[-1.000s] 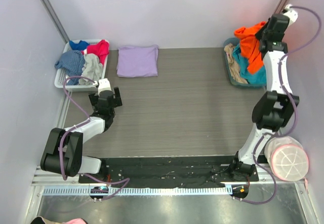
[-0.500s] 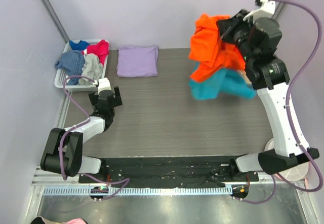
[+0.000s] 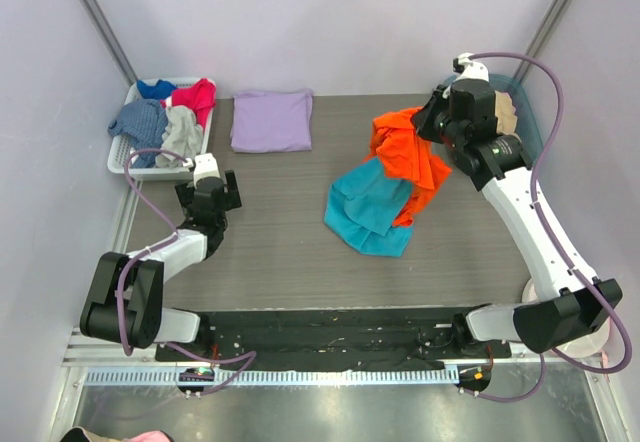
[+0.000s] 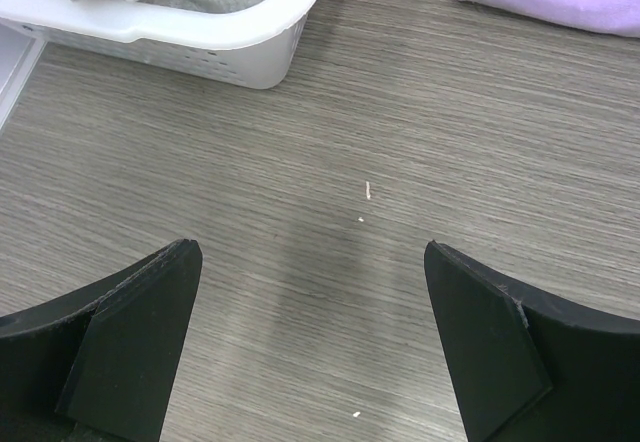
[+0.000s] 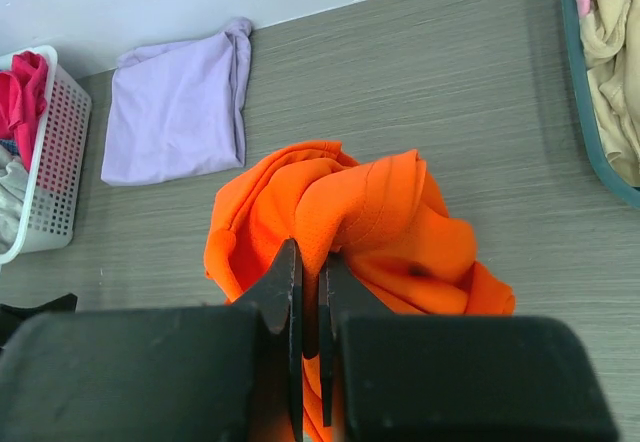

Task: Fold and stack the t-shirts
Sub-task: Grab the tshirt from the pile

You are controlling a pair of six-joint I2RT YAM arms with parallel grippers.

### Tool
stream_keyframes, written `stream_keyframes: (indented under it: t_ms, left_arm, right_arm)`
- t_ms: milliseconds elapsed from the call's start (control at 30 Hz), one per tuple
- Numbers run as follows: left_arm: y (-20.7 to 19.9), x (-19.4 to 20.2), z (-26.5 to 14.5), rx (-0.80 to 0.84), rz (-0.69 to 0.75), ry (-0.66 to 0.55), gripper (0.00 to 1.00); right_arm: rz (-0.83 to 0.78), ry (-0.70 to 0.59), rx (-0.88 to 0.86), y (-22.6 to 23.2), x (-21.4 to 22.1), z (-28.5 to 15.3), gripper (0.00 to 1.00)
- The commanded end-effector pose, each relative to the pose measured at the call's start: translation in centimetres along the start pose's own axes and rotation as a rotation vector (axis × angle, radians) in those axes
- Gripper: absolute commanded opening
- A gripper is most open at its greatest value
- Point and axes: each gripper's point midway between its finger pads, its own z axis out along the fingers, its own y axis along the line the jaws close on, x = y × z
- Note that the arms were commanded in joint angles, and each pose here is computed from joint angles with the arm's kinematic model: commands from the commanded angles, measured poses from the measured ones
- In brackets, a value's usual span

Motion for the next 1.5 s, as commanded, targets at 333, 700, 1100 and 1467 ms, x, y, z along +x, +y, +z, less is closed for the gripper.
stream_keyframes:
  t_ms: [333, 700, 1100, 1467]
  left_arm:
    - [-3.5, -8.3, -4.7, 0.193, -0.209, -0.163, 1.00]
    - [-18.7, -5.3, -8.7, 0.799, -0.179, -0.042, 1.00]
    - [-31.3, -5.1, -11.1, 1.067, -0.020, -0.010, 1.00]
    - [-37.5, -3.8, -12.7, 1.208, 0.036, 0.022, 1.00]
  right_arm:
    - [-0.007, -0.060, -0.067, 1.1, -1.2, -0.9, 0.01]
    - [-0.006, -0.030, -0.119, 2.0, -0.4, -0.9, 0.01]
    - [0.000, -0.002, -0.144, 2.2, 0.8, -0.5, 0.01]
    - [-0.017, -0.010, -0.144, 2.0, 0.6, -1.0, 0.01]
